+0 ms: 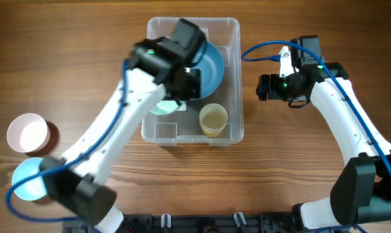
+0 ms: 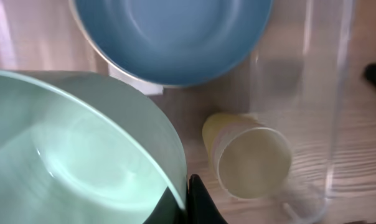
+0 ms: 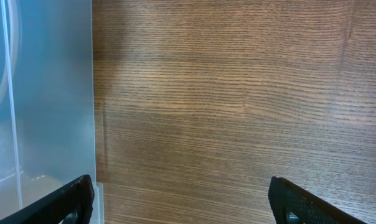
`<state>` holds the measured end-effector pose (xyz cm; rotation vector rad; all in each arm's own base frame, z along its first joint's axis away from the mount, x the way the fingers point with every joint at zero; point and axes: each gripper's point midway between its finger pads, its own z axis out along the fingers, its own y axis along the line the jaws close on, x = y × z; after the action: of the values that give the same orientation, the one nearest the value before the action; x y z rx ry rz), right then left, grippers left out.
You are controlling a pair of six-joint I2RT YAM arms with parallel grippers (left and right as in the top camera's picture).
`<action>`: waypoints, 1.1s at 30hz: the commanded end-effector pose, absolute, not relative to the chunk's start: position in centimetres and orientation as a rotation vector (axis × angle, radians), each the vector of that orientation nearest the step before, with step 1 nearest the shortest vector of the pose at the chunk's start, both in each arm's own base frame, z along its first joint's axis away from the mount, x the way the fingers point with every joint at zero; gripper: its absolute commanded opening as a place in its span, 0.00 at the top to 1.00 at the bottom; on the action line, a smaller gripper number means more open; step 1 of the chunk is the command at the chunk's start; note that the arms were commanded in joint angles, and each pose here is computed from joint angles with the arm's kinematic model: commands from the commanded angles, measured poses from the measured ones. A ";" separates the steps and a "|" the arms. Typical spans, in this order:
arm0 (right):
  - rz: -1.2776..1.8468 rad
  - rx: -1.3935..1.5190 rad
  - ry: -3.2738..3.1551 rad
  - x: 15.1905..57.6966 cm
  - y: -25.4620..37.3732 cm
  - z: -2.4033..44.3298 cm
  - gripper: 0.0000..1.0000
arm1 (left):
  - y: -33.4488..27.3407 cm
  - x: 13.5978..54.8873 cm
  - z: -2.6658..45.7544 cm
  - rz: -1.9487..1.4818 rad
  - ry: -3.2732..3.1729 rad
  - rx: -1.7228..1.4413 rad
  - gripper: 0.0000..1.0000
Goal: Pack container
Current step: 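Place the mint green bowl in the container's lower left, then grasp the pink bowl rim with the left gripper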
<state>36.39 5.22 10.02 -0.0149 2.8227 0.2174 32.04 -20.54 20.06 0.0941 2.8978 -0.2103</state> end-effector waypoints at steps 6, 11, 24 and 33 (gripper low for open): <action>0.201 0.015 2.839 36.3 5.0 9.5 0.09 | -21.0 30.0 8.1 -0.003 3.215 0.104 0.96; 0.201 0.015 2.839 36.3 5.0 9.5 0.09 | -21.2 30.3 7.4 -0.013 3.204 0.117 0.76; 0.201 0.014 2.839 36.3 5.0 9.5 0.09 | 7.1 31.2 29.8 0.144 2.546 -0.897 0.48; 0.201 0.014 2.842 36.2 5.0 9.5 0.09 | 21.4 28.6 14.2 0.105 2.547 -1.586 0.49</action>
<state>36.30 5.22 9.99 -0.0146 2.8265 0.2172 28.57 21.21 18.21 -1.5314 2.4706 0.1992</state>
